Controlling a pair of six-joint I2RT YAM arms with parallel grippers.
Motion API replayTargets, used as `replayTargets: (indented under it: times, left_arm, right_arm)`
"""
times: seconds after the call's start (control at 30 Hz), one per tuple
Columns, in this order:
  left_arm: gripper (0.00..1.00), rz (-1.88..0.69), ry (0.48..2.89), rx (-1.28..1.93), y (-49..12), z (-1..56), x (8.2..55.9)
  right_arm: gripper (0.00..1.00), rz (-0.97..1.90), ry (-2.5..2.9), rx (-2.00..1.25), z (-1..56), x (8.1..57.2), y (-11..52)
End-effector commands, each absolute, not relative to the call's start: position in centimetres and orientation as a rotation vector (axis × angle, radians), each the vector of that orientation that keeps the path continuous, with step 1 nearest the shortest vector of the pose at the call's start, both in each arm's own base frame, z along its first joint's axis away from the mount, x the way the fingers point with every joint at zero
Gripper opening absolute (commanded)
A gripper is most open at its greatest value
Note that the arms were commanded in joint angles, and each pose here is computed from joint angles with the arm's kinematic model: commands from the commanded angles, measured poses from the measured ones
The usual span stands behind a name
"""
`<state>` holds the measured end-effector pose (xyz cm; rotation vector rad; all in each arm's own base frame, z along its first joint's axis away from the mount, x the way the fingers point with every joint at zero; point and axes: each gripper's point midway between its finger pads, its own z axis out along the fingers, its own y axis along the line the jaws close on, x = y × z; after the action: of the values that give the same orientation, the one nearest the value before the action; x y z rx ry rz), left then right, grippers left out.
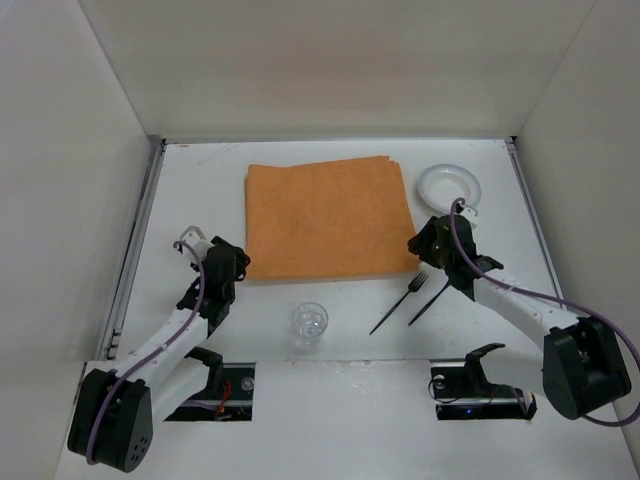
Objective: Set the dinner table for one person
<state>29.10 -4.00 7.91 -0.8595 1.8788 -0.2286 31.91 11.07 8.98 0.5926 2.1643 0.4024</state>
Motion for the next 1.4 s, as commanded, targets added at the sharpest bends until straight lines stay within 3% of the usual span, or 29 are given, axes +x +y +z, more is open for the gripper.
replayTargets:
  times: [0.0, 0.23, 0.57, 0.83, 1.23, 1.37]
  left_arm:
    - [0.42, -0.296, 1.765, -0.815, -4.7, 12.4, 30.6]
    - [0.42, -0.371, 1.701, -0.727, -6.9, 14.1, 31.8]
    - [0.42, -0.369, 1.690, -0.700, -7.2, 11.9, 31.8]
    - [0.44, -0.391, 1.700, -0.683, -7.8, 11.5, 31.7]
    - [0.44, -0.403, 1.708, -0.685, -8.1, 11.0, 32.0]
    - [0.44, -0.399, 1.704, -0.684, -8.1, 11.1, 32.1]
  right_arm:
    - [0.53, 0.419, 2.036, 0.608, 13.5, 34.1, 10.5]
    - [0.65, 0.404, 1.818, 0.794, 16.5, 39.7, 5.8]
    - [0.66, 0.449, 1.660, 1.100, 14.3, 44.2, -2.3]
    - [0.65, 0.497, 1.672, 1.200, 10.8, 47.0, -4.6]
    - [0.51, 0.650, 1.673, 1.307, 6.9, 49.9, -3.5]
    - [0.29, 0.705, 1.647, 1.340, 6.2, 50.4, -3.2]
